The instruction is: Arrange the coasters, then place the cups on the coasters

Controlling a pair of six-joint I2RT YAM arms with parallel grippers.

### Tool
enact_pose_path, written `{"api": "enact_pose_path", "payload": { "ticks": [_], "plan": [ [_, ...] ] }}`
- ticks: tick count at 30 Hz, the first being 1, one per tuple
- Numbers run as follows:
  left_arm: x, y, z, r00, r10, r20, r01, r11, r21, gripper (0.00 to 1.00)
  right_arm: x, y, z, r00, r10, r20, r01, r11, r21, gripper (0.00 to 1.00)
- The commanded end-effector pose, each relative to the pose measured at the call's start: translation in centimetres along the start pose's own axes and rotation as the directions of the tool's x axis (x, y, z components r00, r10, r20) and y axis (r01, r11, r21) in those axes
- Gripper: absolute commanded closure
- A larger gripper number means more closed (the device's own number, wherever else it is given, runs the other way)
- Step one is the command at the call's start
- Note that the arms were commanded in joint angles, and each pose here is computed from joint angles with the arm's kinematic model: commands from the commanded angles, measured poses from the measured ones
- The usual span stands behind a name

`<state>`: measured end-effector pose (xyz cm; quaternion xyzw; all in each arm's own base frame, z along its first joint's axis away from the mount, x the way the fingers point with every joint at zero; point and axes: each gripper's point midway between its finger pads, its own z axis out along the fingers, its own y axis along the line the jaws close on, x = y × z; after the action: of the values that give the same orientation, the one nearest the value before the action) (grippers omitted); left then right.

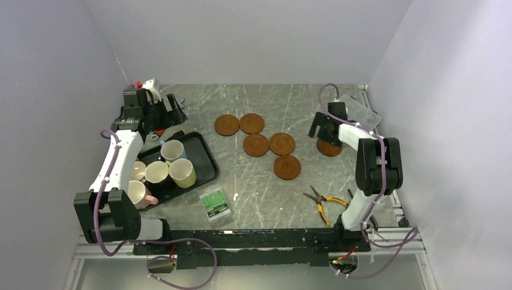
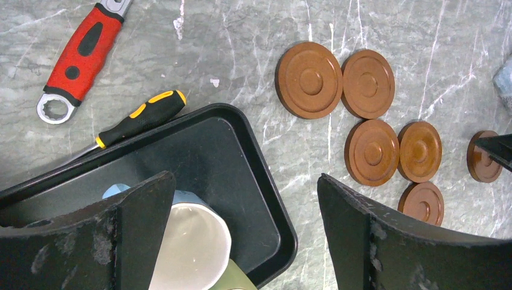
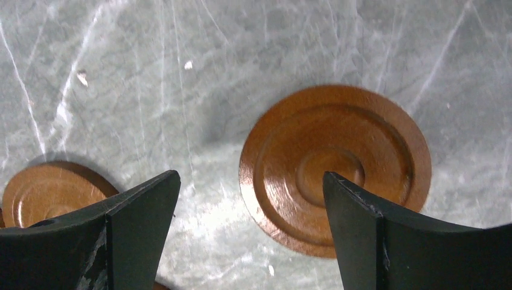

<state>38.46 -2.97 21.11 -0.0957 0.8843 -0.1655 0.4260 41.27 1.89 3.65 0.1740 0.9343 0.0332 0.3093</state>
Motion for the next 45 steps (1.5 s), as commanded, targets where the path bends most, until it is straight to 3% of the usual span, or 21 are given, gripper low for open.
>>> {"api": "enact_pose_path", "payload": {
  "ticks": [1,10,22,45],
  "plan": [
    [-2.1,-1.4,-0.6,0.998,0.026,0.059,-0.029,0.999,0.043,0.06,-1.5,0.8,1.1,1.0,-0.014,-0.009,0.014,0.999,-0.04,0.06],
    [-2.2,-1.5,-0.8,0.998,0.026,0.064,-0.029,0.998,0.048,0.06,2.8,0.6,0.3,0.99,0.026,-0.141,-0.034,0.998,-0.057,0.07],
    [-2.0,-1.7,-0.7,0.998,0.027,0.06,-0.03,0.998,0.051,0.06,10.6,1.1,-4.4,0.968,0.024,-0.25,-0.058,0.99,-0.128,0.07],
    [-1.6,-1.9,-0.4,0.998,0.04,0.044,-0.042,0.998,0.05,0.06,14.1,5.5,-6.8,0.951,-0.059,-0.302,-0.013,0.973,-0.229,0.07]
  ]
}}
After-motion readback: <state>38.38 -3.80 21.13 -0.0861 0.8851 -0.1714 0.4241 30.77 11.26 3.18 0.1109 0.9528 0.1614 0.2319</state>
